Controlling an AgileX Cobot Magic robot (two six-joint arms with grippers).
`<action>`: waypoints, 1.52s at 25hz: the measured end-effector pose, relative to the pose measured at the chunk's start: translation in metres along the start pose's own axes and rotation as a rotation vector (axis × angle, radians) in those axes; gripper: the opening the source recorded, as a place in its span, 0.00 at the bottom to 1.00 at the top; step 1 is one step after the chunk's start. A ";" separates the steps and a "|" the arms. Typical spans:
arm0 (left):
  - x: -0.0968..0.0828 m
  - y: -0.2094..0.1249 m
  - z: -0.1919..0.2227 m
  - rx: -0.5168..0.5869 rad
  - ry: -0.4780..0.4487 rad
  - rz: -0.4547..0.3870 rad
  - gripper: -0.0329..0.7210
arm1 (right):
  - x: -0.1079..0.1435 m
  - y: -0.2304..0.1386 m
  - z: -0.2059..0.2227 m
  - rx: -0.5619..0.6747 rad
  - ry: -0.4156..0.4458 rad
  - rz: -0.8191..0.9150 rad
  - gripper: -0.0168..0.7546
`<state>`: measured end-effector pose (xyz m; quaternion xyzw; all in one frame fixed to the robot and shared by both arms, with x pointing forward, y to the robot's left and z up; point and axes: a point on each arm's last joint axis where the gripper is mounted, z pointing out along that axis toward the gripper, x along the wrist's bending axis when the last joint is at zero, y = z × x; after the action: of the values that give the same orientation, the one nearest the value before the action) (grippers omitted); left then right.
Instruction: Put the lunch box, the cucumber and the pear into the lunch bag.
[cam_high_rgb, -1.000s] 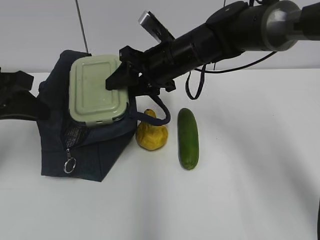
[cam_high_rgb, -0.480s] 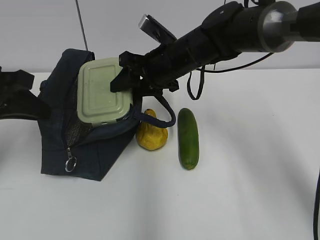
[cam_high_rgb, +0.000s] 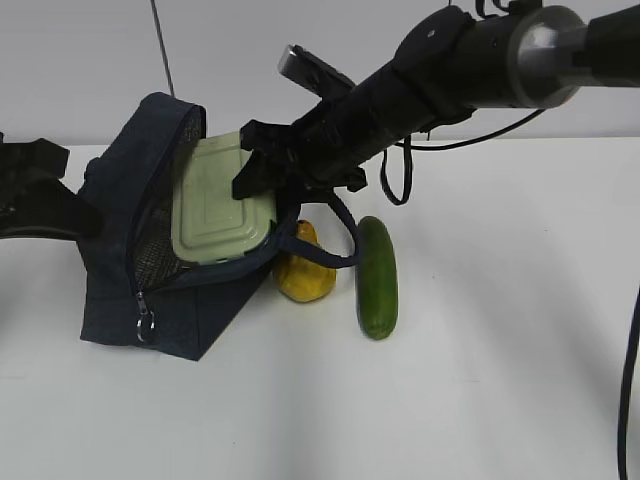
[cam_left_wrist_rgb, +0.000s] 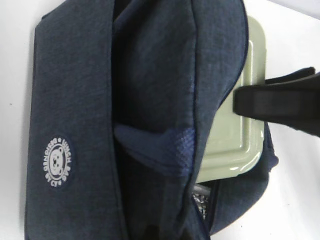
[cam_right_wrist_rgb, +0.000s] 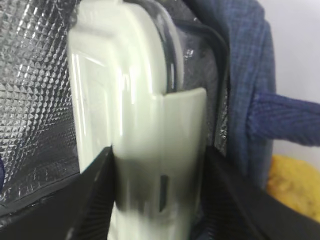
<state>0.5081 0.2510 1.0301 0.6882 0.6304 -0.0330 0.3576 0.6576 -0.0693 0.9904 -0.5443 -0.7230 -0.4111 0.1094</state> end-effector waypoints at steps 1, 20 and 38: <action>0.000 0.000 0.000 0.000 0.001 0.001 0.05 | 0.003 -0.002 0.007 0.007 0.003 -0.004 0.51; 0.000 -0.001 0.000 0.006 0.005 0.007 0.05 | 0.013 -0.007 0.040 -0.008 0.025 0.022 0.60; 0.000 0.000 0.000 0.004 0.003 0.004 0.05 | 0.046 0.028 -0.002 0.119 -0.110 -0.261 0.71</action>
<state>0.5079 0.2512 1.0298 0.6903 0.6294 -0.0325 0.3554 0.6634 -0.0365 1.0331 -0.4600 -0.8155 -0.3480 0.0473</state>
